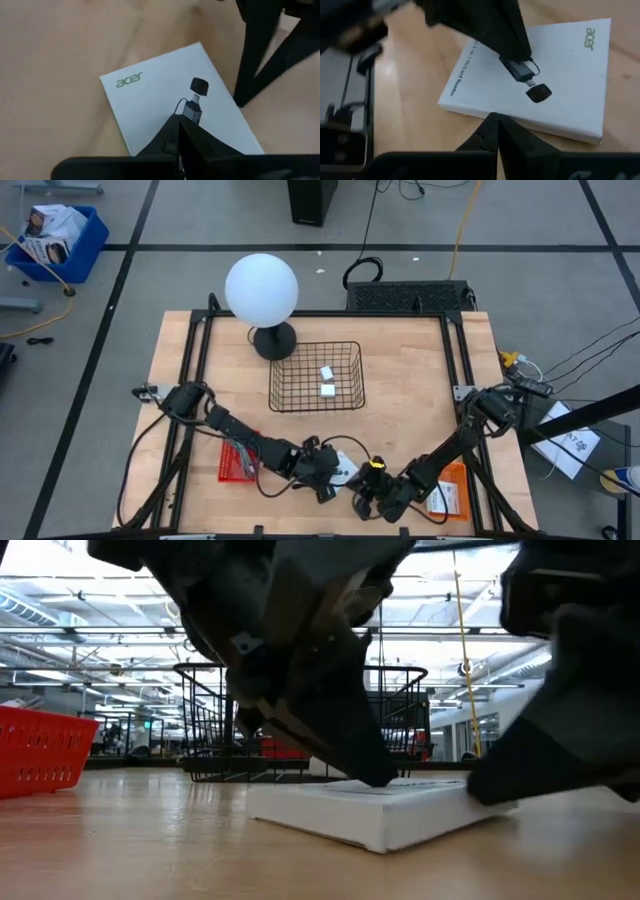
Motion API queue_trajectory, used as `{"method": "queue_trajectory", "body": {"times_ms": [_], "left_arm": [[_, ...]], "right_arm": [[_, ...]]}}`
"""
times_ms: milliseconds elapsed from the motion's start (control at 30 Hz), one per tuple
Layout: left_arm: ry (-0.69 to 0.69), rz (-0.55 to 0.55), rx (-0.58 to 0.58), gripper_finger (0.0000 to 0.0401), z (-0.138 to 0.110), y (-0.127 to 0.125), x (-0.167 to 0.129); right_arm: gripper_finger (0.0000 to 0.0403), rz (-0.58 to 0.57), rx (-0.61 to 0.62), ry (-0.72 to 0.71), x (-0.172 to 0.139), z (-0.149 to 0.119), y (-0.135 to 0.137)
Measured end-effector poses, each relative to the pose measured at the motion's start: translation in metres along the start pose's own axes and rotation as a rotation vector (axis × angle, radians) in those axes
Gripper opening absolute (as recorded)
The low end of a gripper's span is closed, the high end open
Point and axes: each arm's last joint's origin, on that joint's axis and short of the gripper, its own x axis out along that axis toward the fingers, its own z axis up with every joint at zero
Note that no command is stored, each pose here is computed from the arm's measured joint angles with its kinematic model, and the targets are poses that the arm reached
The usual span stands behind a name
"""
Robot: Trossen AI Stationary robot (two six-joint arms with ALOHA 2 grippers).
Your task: Pick and place items into bin
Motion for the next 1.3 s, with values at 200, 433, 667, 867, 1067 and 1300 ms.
{"method": "queue_trajectory", "body": {"times_ms": [200,433,667,867,1067,1300], "left_arm": [[0.014,0.112,0.071,0.0003,-0.001,-0.003,-0.038],[-0.024,0.198,0.075,0.0003,0.005,-0.003,-0.067],[0.215,0.323,-0.038,0.0003,-0.011,0.025,-0.072],[0.235,0.160,-0.106,0.0003,-0.028,0.037,-0.051],[0.164,0.079,-0.126,0.0003,-0.028,0.036,-0.045],[0.135,0.028,-0.111,0.0003,-0.026,0.033,-0.043]], "right_arm": [[0.0000,-0.073,0.067,0.001,0.000,0.001,-0.006],[0.0000,-0.058,0.100,0.083,-0.002,-0.004,-0.007],[0.0000,-0.048,0.124,0.137,0.003,0.001,-0.008],[0.0000,-0.035,0.143,0.174,0.008,0.006,-0.010],[0.0000,-0.013,0.126,0.172,0.019,0.019,-0.013],[0.0000,0.076,0.009,0.069,0.027,0.033,-0.009]]}}
